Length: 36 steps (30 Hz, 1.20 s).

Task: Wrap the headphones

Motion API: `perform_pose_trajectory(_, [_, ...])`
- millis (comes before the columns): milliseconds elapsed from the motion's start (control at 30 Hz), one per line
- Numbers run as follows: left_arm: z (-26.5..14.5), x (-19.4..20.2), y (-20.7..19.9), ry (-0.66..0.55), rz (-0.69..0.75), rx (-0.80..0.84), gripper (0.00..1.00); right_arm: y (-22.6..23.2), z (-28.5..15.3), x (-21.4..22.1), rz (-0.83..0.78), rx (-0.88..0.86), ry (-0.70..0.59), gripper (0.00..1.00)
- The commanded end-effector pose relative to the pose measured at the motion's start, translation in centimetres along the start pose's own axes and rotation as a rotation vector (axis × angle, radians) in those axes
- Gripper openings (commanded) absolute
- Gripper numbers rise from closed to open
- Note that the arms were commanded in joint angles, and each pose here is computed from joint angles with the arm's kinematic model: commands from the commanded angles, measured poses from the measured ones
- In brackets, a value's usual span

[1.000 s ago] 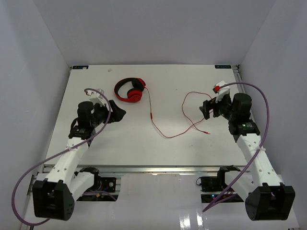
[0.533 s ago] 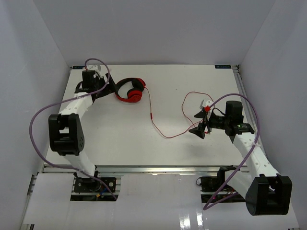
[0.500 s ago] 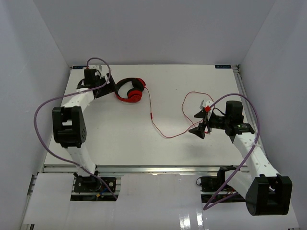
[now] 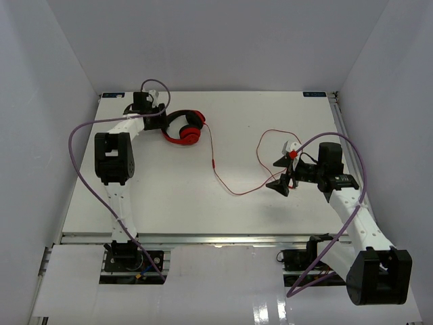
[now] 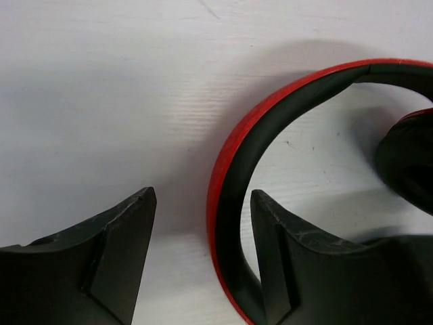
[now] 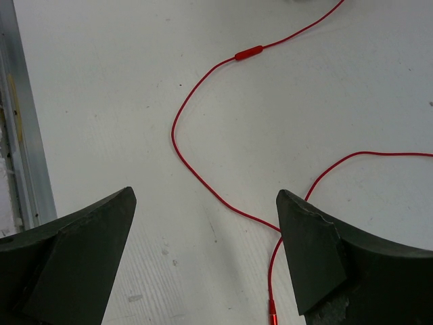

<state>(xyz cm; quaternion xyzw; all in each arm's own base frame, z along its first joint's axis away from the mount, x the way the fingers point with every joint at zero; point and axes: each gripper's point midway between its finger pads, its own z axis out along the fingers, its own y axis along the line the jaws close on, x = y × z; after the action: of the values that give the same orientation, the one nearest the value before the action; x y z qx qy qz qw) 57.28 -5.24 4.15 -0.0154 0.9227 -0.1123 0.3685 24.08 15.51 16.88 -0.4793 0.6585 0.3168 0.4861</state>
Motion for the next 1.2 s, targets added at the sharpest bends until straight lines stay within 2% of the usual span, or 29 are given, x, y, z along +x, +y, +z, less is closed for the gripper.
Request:
perform_pose_trajectory(0, [1.7, -0.5, -1.4, -0.027, 0.214, 0.046, 0.66, -0.3, 0.0, -0.3, -0.008, 0.001, -0.007, 0.91])
perform_pose_trajectory(167, [3.5, 0.6, -2.9, -0.021, 0.369, 0.129, 0.6, -0.8, 0.1, 0.2, 0.006, 0.018, 0.014, 0.91])
perform_pose_trajectory(267, [4.0, 0.6, -2.9, -0.024, 0.417, 0.111, 0.58, -1.0, 0.0, 0.4, 0.013, 0.021, 0.016, 0.91])
perform_pose_trajectory(333, [4.2, 0.9, -2.6, -0.017, 0.428, 0.107, 0.48, -1.1, 0.0, 0.5, 0.017, 0.026, 0.02, 0.91])
perform_pose_trajectory(467, [4.2, 2.3, -2.2, 0.013, 0.437, 0.105, 0.07, -1.2, -0.1, 0.5, 0.016, 0.031, 0.02, 0.91])
perform_pose_trajectory(533, [4.2, 4.0, -2.0, 0.046, 0.415, 0.107, 0.0, -1.2, -0.1, 0.4, 0.012, 0.031, 0.019, 0.91])
perform_pose_trajectory(633, [3.1, 4.2, -2.4, 0.044, 0.38, 0.111, 0.0, -1.1, -0.1, 0.5, 0.015, 0.03, 0.019, 0.91])
perform_pose_trajectory(767, [-1.2, 3.7, -3.6, 0.014, 0.253, 0.114, 0.0, 1.4, -0.2, 0.5, -0.03, -0.078, -0.014, 0.9])
perform_pose_trajectory(833, [-5.6, 0.3, -4.7, -0.104, 0.231, 0.102, 0.0, 1.9, -0.1, 0.8, -0.046, -0.087, -0.016, 0.9])
perform_pose_trajectory(900, [-9.8, -0.1, -5.4, -0.187, 0.163, 0.095, 0.0, 0.5, 0.5, 0.8, -0.063, 0.001, 0.042, 0.9])
perform_pose_trajectory(967, [-13.3, 1.8, -5.9, -0.223, 0.099, 0.111, 0.0, 0.2, 2.1, -0.5, -0.101, 0.042, 0.058, 0.9])
perform_pose_trajectory(1033, [-17.2, 1.6, -7.3, -0.295, 0.074, 0.158, 0.0, -0.6, 3.9, -2.0, -0.087, 0.095, 0.059, 0.9])
perform_pose_trajectory(1167, [-24.5, 1.2, -9.9, -0.399, 0.054, 0.253, 0.0, -0.4, 8.8, -7.2, -0.015, 0.073, -0.057, 0.9])
